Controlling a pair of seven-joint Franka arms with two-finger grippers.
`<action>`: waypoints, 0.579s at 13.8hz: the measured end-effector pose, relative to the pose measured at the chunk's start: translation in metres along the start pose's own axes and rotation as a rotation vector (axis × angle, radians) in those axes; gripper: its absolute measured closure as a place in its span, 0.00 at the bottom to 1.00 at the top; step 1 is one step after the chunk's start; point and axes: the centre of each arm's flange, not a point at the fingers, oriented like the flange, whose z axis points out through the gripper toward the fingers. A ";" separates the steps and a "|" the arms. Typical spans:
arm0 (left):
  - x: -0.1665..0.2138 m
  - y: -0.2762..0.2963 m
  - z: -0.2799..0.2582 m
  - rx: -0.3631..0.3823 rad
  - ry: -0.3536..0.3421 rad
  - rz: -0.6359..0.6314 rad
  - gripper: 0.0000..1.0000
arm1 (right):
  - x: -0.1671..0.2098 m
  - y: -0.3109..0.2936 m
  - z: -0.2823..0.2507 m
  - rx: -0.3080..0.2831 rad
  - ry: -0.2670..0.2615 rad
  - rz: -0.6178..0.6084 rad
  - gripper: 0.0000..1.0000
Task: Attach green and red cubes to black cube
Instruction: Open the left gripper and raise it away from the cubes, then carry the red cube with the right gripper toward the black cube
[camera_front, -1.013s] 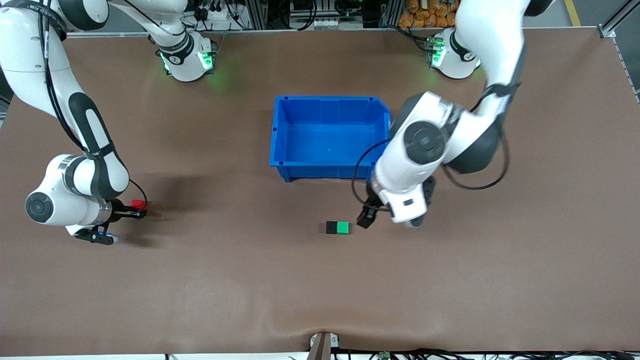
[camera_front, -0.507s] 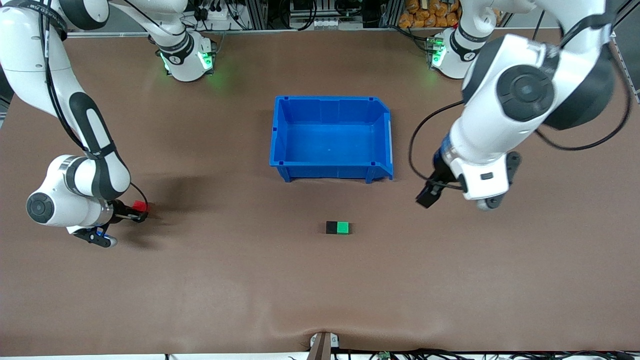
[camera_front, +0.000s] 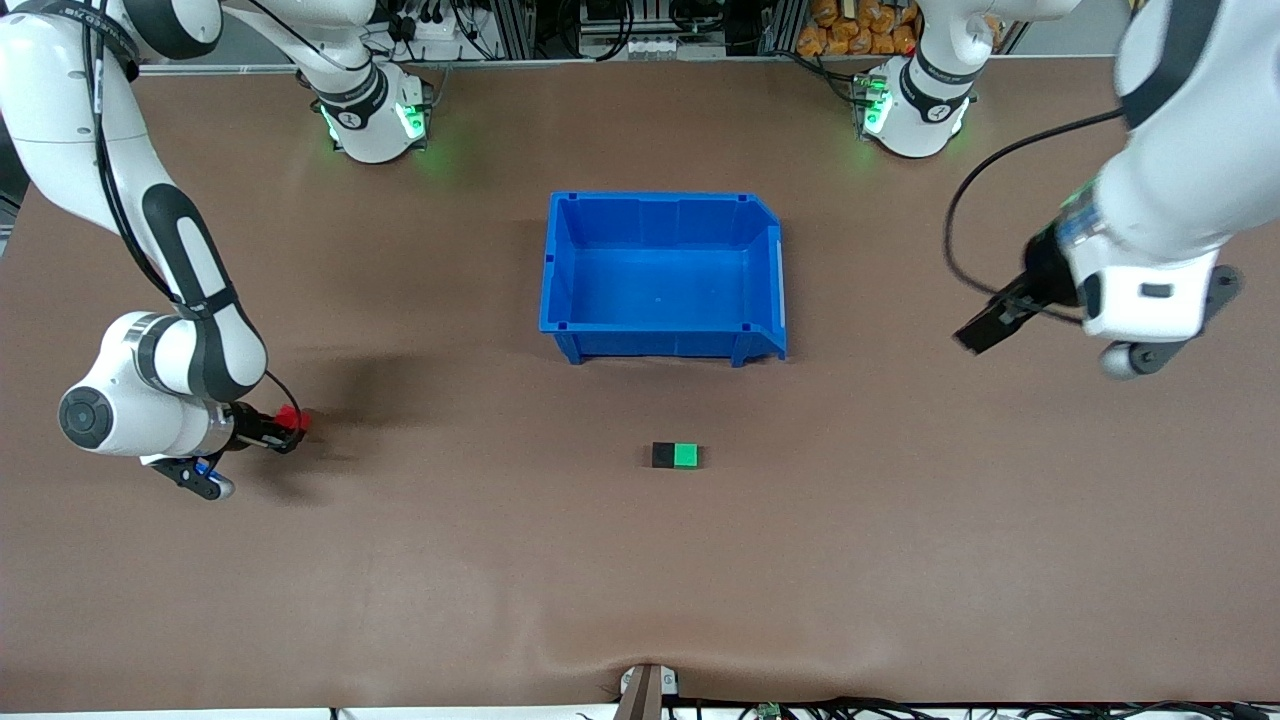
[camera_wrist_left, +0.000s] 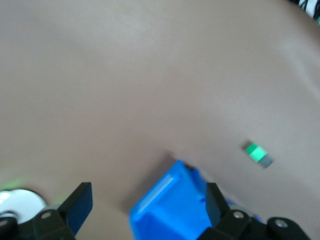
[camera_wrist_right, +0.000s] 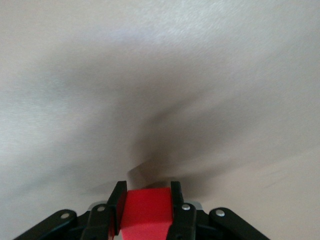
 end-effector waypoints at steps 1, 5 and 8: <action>0.004 -0.013 -0.006 0.004 -0.002 0.038 0.00 | -0.001 -0.006 -0.002 0.004 -0.005 0.025 0.60; 0.023 -0.082 -0.036 -0.003 0.007 0.180 0.00 | -0.010 -0.033 -0.007 0.000 -0.004 0.127 0.60; 0.031 -0.137 -0.056 -0.018 0.030 0.279 0.00 | -0.016 -0.049 -0.008 -0.003 0.000 0.182 0.60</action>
